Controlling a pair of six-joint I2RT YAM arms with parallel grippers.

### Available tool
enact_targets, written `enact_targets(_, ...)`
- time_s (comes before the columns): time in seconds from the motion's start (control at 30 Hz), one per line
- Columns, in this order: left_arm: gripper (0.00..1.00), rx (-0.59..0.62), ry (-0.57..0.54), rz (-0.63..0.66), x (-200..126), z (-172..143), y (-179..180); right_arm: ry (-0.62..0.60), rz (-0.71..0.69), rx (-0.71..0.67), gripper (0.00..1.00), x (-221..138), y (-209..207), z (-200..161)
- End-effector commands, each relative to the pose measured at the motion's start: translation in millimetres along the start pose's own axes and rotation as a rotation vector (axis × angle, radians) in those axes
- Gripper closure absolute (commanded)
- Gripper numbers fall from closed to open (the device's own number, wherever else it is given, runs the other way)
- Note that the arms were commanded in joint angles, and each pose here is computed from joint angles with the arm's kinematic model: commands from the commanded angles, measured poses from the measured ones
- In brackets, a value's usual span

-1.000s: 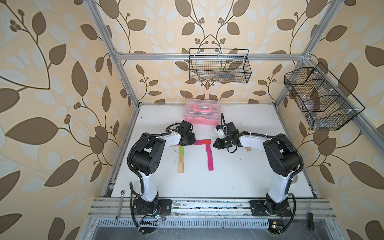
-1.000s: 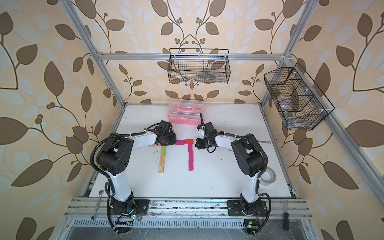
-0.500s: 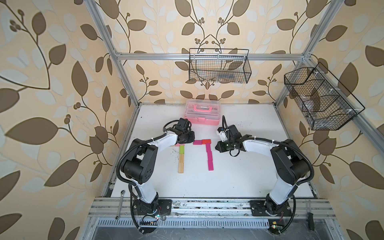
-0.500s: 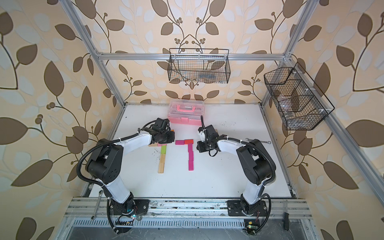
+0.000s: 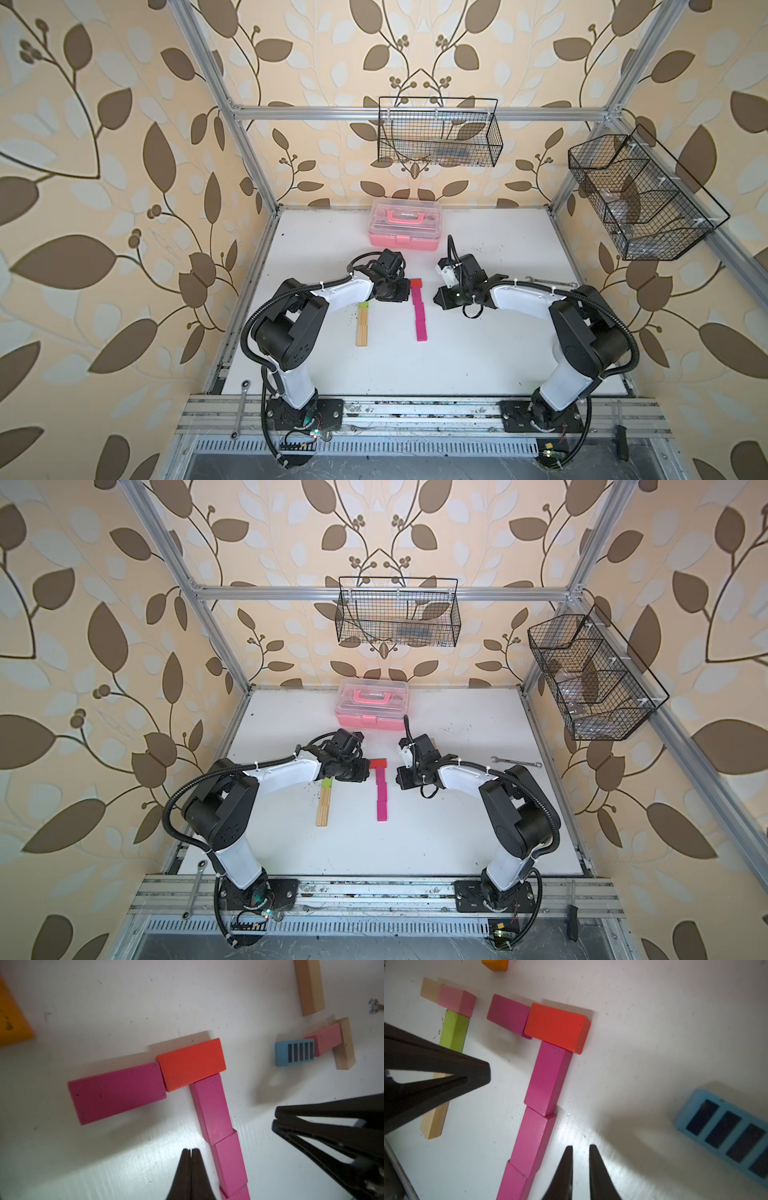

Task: Assemble the number 7 with building blocks
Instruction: Adjust the building block at the center of the board.

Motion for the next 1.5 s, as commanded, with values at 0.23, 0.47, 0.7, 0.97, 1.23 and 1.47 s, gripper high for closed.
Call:
enact_targets(0.23,1.0,-0.004,0.007,-0.017,19.8,1.6,-7.3,-0.031,-0.016,0.001,0.83,-13.6,-1.6,-5.0)
enact_targets(0.47,1.0,0.002,0.022,-0.026,27.4,1.9,-9.0,-0.038,-0.02,0.007,0.83,-17.4,-4.2,-7.2)
enact_targets(0.7,1.0,0.01,0.033,-0.036,32.5,2.0,-13.1,-0.046,-0.022,0.013,0.83,-20.2,-6.1,-8.8)
enact_targets(0.97,1.0,0.012,0.042,-0.042,35.6,0.7,-15.8,-0.045,-0.02,0.016,0.83,-19.2,-7.4,-10.3)
enact_targets(1.23,1.0,0.017,0.04,-0.037,37.6,2.3,-16.4,-0.044,-0.015,0.02,0.83,-17.3,-8.4,-12.3)
enact_targets(1.47,1.0,0.014,0.029,-0.01,35.0,2.8,-13.7,-0.042,-0.015,0.025,0.83,-15.9,-9.7,-15.2)
Point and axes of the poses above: each gripper's point midway between its finger pads, its own x axis out along the fingers, its own y axis along the line the jaws close on, z = x × y, the point moved 7 cm from there along -x, back along the fingers, and after that the axes turned 2 degrees about -x, right-handed, at the moved point
